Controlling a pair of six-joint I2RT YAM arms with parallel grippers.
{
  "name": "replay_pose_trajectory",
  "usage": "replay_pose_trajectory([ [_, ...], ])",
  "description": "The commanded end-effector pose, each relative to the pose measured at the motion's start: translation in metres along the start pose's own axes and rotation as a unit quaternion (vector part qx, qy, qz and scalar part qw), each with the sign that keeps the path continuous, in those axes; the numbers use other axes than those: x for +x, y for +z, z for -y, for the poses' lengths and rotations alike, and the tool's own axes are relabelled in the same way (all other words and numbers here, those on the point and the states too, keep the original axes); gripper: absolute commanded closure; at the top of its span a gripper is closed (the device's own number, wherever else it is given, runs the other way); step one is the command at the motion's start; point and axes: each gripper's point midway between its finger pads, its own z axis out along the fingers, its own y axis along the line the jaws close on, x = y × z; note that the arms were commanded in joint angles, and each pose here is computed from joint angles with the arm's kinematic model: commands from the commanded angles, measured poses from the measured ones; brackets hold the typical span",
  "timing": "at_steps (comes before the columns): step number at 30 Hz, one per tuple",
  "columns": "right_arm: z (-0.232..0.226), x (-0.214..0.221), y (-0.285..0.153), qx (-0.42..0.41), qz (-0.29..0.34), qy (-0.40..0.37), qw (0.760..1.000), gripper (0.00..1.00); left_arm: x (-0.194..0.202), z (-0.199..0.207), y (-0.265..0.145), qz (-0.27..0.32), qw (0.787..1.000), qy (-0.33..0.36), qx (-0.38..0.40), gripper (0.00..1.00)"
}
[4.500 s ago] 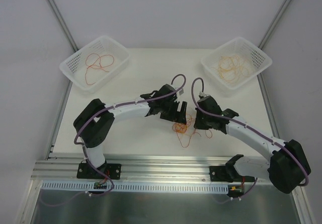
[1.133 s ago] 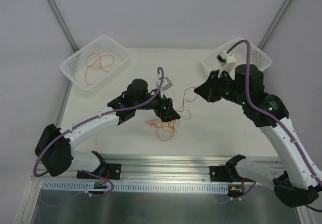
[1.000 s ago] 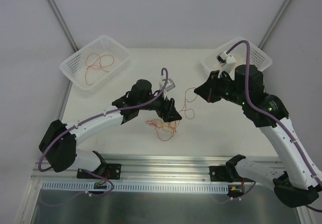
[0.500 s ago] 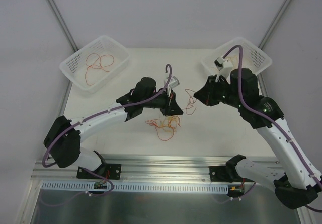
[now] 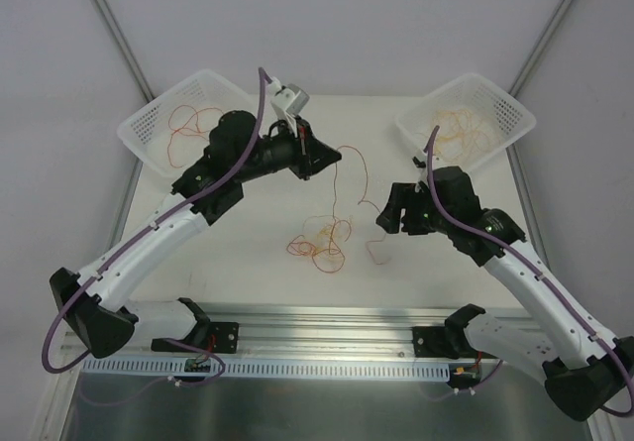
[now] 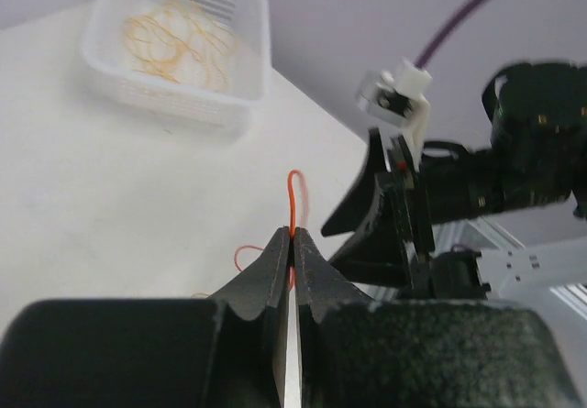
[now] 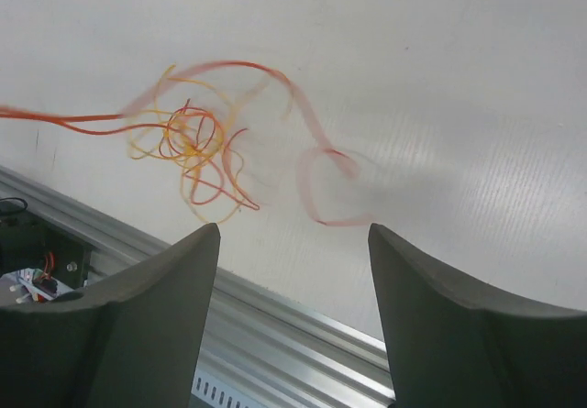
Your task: Untangle the cables
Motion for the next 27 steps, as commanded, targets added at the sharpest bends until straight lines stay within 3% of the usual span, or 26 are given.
replay_pose_trajectory([
  [1, -0.004, -0.021, -0.008, -0.013, 0.077, 0.014, 0.997, 0.3, -0.044, -0.015, -0.022, 0.046, 0.996, 0.004, -0.077, 1.0],
  [7, -0.019, -0.008, 0.018, -0.067, 0.06, 0.044, 0.995, 0.31, -0.052, -0.007, -0.019, 0.053, 0.995, -0.037, -0.07, 1.0],
  [13, -0.058, 0.009, 0.054, -0.162, 0.045, 0.059, 0.984, 0.34, -0.065, -0.02, -0.022, 0.084, 0.988, -0.067, -0.114, 1.0],
  [19, -0.066, 0.035, 0.091, -0.161, 0.03, 0.058, 0.985, 0.35, -0.075, -0.03, -0.025, 0.112, 0.978, -0.089, -0.151, 1.0],
  [27, -0.069, 0.033, 0.131, -0.169, 0.054, 0.089, 0.98, 0.32, -0.082, -0.025, -0.031, 0.128, 0.975, -0.098, -0.154, 1.0],
])
